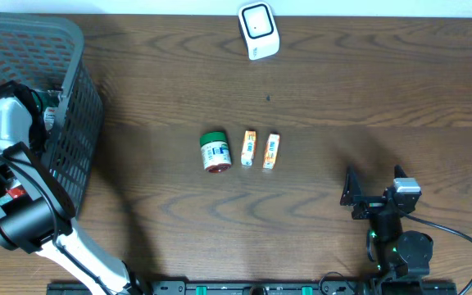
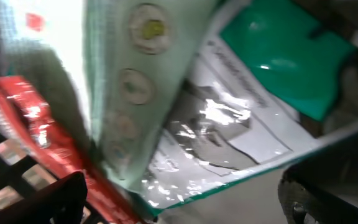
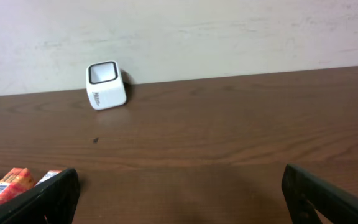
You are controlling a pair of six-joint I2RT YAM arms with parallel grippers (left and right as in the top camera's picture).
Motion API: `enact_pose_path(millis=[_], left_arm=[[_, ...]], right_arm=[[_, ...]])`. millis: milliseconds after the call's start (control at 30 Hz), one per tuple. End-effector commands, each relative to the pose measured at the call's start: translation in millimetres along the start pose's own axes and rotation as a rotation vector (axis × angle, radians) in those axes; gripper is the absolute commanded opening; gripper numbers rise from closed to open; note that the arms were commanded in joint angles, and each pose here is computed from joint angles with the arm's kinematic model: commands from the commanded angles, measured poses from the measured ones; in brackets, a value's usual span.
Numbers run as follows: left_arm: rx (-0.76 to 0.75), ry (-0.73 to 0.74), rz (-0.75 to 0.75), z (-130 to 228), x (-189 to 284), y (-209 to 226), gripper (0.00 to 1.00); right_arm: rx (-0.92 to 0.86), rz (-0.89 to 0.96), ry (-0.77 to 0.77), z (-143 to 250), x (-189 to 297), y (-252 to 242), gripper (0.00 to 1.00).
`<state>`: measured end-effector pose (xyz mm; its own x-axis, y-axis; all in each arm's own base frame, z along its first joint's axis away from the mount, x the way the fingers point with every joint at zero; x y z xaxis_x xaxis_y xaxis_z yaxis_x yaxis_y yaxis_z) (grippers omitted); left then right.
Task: Scan the item barcode
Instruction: 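Reach the left gripper into the basket and grasp the green wipes packs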
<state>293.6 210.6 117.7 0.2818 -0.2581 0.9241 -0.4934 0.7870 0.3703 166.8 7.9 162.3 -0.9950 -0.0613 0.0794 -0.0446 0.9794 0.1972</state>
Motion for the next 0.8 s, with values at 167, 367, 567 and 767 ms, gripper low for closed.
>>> enact_pose_path(millis=[167, 367, 567, 767], left_arm=[[-0.044, 0.038, 0.027, 11, -19, -5, 0.98], [0.042, 0.005, -0.159, 7, -19, 12, 0.98], [0.123, -0.006, -0.208, 6, -19, 20, 0.98], [0.221, 0.027, -0.21, 15, -30, 26, 0.98]], right_arm=[[-0.014, -0.012, 0.004, 1, 0, 2, 0.99], [-0.014, -0.012, 0.004, 1, 0, 2, 0.99], [-0.014, -0.012, 0.004, 1, 0, 2, 0.99], [-0.014, -0.012, 0.004, 1, 0, 2, 0.99]])
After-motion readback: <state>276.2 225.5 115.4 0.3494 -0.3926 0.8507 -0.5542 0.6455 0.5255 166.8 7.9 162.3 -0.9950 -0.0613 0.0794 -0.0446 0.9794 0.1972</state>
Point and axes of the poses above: each gripper's point midway between its finger pads, its own x axis back along the fingers, its own y axis along the line the jaws close on, z = x × y, the point moved 8 cm from there along x, back along the fingers, and after that the axes turned 4 degrees about -x, right-handed, at the moved point
